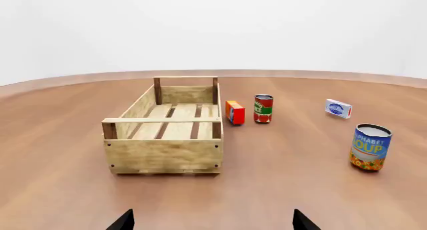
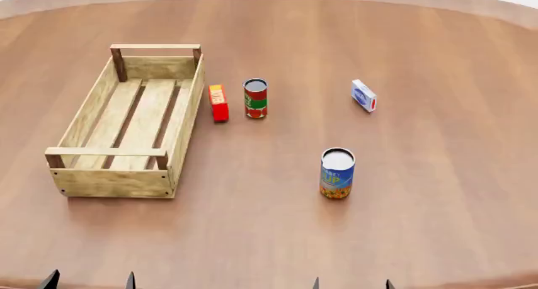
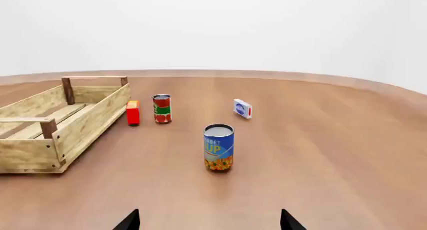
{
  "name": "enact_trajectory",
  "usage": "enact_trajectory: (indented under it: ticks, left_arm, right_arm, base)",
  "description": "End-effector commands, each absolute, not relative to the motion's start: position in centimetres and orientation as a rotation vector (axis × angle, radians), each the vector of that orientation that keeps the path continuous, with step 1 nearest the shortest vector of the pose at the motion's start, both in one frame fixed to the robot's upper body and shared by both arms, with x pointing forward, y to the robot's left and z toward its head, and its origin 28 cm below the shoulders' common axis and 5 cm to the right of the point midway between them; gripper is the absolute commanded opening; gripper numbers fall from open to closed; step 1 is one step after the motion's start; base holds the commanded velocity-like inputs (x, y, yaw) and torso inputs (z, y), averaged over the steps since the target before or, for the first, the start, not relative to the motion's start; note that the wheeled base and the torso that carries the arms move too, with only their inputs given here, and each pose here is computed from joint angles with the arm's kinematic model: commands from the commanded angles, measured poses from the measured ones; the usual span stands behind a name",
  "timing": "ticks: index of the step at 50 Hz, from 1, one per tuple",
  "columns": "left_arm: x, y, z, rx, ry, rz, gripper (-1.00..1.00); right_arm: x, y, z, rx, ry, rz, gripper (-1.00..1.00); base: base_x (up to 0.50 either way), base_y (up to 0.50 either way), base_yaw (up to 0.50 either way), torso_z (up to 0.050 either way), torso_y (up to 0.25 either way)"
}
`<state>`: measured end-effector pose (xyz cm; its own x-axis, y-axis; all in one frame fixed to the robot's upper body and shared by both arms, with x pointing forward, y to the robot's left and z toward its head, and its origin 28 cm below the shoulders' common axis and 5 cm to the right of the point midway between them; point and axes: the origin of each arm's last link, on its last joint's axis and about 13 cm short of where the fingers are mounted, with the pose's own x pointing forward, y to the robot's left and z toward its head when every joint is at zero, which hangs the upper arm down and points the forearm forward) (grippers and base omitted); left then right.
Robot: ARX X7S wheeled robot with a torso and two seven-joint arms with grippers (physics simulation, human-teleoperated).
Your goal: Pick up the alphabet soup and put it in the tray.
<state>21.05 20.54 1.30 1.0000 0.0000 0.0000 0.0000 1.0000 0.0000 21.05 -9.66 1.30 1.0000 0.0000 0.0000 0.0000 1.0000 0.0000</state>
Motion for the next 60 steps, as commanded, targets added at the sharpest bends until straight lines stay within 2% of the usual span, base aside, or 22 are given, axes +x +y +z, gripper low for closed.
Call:
enact_trajectory:
  ticks: [1,17,60]
  left_arm:
    - [21.04,20.54,1.29,-0.002,0.0,0.002,1.0]
    - [20.77,20.31,0.99,0.021,0.001,-0.021,1.0]
    - [20.88,20.28,0.93,0.023,-0.012,-0.034,1.0]
  right_arm:
    - [20.99,-9.79,1.35,0.01,-0.002,-0.01,1.0]
    - [20.99,-9.5,1.37,-0.064,-0.019,0.037,1.0]
    - [21.07,-9.37,1.31,-0.064,-0.016,0.044,1.0]
  base:
    - [0.0,0.0,0.0,0.0,0.0]
    - [0.08,0.07,0.0,0.0,0.0]
    - [0.39,0.24,0.0,0.0,0.0]
